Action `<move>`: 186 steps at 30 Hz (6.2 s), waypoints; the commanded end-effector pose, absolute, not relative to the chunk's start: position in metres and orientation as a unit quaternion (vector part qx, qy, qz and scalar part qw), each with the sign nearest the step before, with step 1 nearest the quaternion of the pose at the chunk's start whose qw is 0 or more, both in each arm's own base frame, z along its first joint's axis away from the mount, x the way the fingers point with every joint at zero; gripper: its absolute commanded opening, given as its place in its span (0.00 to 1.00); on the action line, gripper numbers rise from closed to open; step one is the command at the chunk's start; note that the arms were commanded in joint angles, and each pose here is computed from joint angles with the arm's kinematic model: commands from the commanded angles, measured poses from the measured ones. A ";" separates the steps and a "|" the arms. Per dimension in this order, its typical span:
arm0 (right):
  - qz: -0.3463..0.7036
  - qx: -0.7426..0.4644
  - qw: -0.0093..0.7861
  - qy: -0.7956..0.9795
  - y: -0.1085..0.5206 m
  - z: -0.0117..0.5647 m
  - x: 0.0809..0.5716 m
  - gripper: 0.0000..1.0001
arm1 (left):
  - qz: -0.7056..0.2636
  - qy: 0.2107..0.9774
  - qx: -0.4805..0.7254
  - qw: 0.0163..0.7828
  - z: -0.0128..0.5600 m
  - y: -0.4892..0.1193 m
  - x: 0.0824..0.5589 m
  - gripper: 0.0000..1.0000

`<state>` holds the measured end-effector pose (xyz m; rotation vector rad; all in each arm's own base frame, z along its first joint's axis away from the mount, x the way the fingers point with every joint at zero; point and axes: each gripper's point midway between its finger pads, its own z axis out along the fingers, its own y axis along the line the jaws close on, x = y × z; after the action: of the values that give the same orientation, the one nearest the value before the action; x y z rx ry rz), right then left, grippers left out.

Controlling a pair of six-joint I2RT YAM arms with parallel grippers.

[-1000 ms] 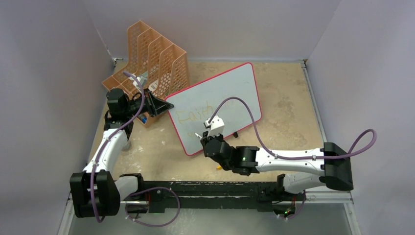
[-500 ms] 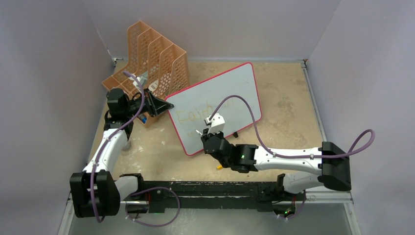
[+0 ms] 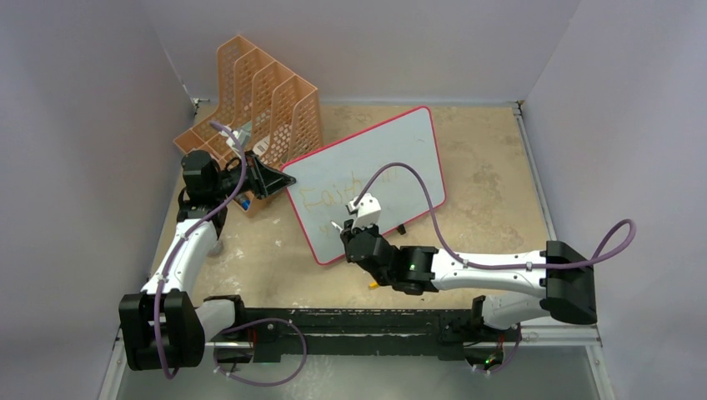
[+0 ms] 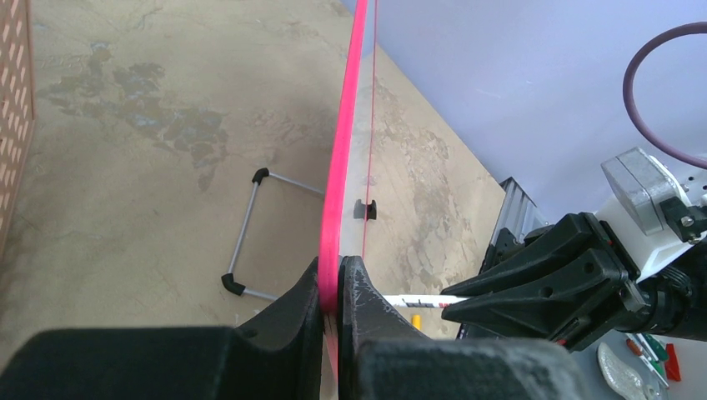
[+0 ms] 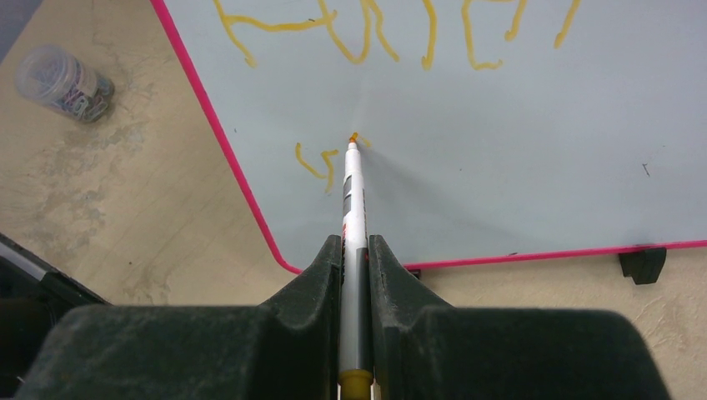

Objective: Write a sentence on the whiteboard

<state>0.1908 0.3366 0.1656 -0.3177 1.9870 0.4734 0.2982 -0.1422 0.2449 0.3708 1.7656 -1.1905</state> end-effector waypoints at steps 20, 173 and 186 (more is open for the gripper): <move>0.189 -0.136 0.490 0.840 0.329 0.152 0.185 0.00 | -0.447 0.700 0.180 0.527 0.259 -0.135 0.311 0.00; 0.168 -0.116 0.496 0.844 0.312 0.158 0.201 0.00 | -0.447 0.701 0.181 0.525 0.257 -0.135 0.311 0.00; 0.150 -0.103 0.499 0.847 0.300 0.155 0.202 0.00 | -0.447 0.702 0.181 0.524 0.257 -0.135 0.311 0.00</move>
<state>0.1962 0.3099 0.1485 -0.3089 2.0661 0.3859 0.2992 -0.1418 0.2455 0.3722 1.7609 -1.1850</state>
